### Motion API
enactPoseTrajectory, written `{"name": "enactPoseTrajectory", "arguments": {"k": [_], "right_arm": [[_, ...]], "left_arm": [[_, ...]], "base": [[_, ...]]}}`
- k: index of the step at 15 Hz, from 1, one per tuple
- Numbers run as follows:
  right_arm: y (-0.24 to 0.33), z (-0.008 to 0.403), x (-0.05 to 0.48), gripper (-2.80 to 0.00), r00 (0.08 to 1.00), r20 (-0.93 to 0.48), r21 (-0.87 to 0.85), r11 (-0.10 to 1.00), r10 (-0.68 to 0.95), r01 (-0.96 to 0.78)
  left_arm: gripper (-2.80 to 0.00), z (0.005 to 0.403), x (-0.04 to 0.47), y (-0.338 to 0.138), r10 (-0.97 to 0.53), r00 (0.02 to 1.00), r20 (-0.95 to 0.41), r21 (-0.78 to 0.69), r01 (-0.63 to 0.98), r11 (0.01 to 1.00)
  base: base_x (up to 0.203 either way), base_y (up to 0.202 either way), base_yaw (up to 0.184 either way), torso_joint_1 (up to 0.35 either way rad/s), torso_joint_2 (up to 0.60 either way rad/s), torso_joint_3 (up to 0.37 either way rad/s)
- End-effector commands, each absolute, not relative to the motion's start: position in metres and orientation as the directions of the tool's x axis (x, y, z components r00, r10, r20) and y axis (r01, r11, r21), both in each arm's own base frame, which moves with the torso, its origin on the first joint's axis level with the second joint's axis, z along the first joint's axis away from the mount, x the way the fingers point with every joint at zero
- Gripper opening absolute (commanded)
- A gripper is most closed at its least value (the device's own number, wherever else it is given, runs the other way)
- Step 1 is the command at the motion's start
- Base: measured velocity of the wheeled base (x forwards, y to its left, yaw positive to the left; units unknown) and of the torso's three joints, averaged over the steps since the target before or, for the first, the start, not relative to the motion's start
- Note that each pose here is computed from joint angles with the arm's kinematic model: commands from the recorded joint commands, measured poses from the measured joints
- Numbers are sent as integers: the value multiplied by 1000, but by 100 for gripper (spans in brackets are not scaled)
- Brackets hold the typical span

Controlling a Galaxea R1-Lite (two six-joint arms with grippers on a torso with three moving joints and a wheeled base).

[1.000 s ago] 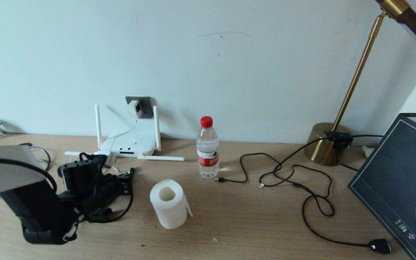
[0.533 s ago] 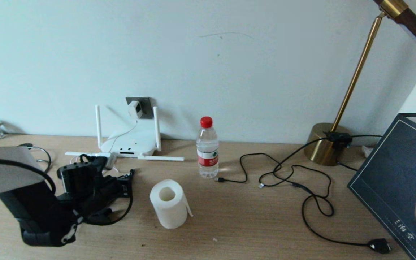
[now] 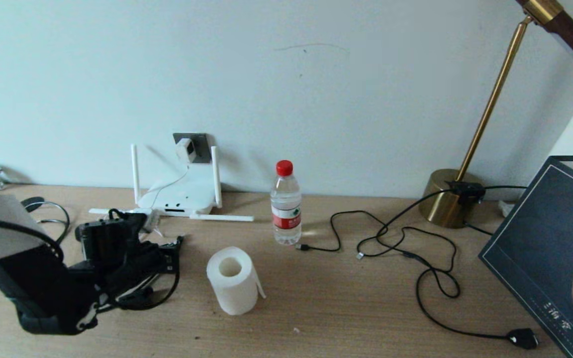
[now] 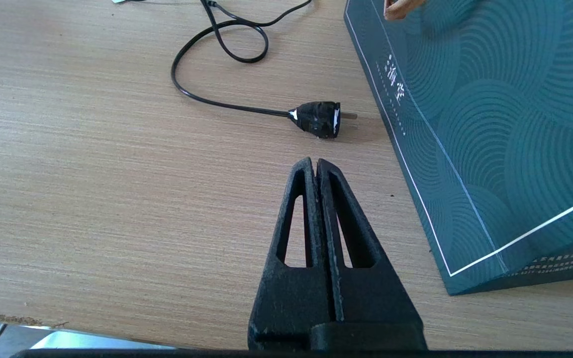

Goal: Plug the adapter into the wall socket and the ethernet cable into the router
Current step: Align cable and router interface

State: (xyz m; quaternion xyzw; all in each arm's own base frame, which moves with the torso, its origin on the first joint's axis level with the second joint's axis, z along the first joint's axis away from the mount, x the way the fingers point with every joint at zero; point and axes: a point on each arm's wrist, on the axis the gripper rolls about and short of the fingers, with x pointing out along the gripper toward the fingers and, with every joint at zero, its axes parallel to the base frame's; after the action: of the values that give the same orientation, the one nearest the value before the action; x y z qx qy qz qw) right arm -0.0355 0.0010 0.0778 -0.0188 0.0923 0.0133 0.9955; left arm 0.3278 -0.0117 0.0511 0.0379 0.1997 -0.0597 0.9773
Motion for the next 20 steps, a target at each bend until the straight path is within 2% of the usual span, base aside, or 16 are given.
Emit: {"name": "enactPoseTrajectory", "arguments": {"k": [1, 20], "right_arm": [[1, 78, -35, -280, 982, -187, -35, 999, 23, -30], [1, 78, -35, -280, 982, -187, -36, 999, 23, -30]], "left_arm": [[-280, 72, 334, -9, -92, 938, -335, 57, 118, 991], [-280, 80, 359, -1, -39, 943, -332, 67, 65, 996]], "base": [[0, 0, 0, 0, 0, 0], [0, 0, 0, 0, 0, 0]]}}
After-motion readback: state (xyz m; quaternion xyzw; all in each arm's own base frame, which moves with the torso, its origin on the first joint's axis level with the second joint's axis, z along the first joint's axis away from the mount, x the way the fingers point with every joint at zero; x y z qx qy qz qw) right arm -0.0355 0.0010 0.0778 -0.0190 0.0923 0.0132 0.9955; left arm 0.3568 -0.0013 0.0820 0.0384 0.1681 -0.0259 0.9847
